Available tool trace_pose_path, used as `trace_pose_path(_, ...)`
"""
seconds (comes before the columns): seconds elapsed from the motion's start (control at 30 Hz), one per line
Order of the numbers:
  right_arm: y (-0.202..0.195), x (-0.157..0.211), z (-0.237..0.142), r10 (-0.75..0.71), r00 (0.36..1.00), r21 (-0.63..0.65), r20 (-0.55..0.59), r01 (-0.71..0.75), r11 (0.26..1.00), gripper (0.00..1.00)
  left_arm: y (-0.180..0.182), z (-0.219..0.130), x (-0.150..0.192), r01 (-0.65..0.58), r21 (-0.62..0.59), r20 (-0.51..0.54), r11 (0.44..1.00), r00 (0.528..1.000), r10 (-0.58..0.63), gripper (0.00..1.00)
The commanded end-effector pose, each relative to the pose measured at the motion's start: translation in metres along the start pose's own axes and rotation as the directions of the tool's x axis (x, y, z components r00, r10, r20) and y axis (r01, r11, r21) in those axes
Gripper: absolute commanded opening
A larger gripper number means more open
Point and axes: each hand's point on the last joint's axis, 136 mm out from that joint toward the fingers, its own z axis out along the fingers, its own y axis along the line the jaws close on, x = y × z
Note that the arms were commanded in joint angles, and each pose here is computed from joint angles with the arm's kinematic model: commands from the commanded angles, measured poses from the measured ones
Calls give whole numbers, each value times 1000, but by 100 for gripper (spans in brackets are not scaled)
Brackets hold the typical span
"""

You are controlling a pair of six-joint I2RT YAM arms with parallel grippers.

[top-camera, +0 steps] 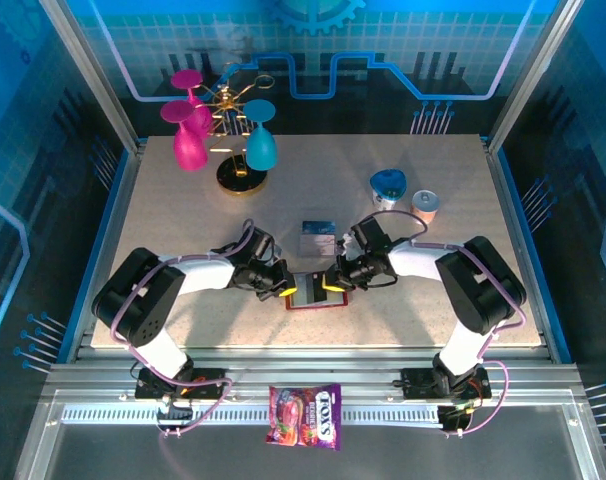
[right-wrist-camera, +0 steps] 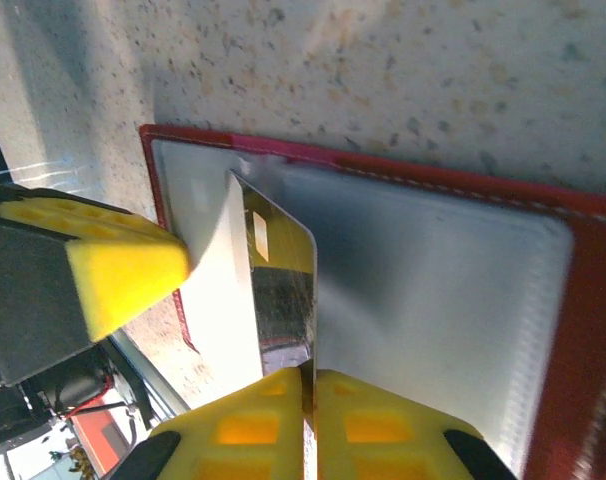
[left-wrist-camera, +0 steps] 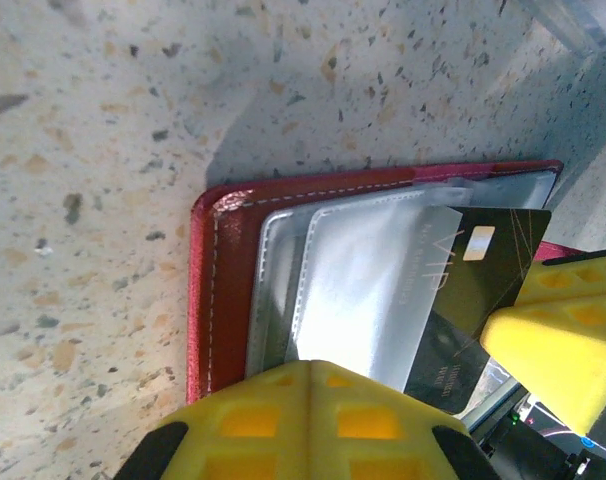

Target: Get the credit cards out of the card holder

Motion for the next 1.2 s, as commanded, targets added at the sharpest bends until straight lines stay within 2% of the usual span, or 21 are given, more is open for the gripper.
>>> trace_pose_path(0.0,-8,4,-11,-13,1000,64,-14,14,998,11,13,-3,9,2,-46,-13,999,1000,-2,4)
trace_pose_path(0.2,-11,3,-18,-29,999,105,-23,32,994,11,10,-4,8,-1,-40,-9,999,1000,1,6)
trace_pose_path(0.4,-2,-8,-26,-59,998,124,0,59,991,11,3,-6,7,-12,-13,-3,1000,1000,12,15)
trace_pose_path(0.8,5,-9,-26,-75,997,132,-18,77,988,11,-2,-10,6,-20,-12,3,1000,1000,20,19)
trace_pose_path(1.17,16,-3,-20,-75,997,108,-28,77,991,17,-8,-15,4,-25,-7,11,1000,1000,26,22)
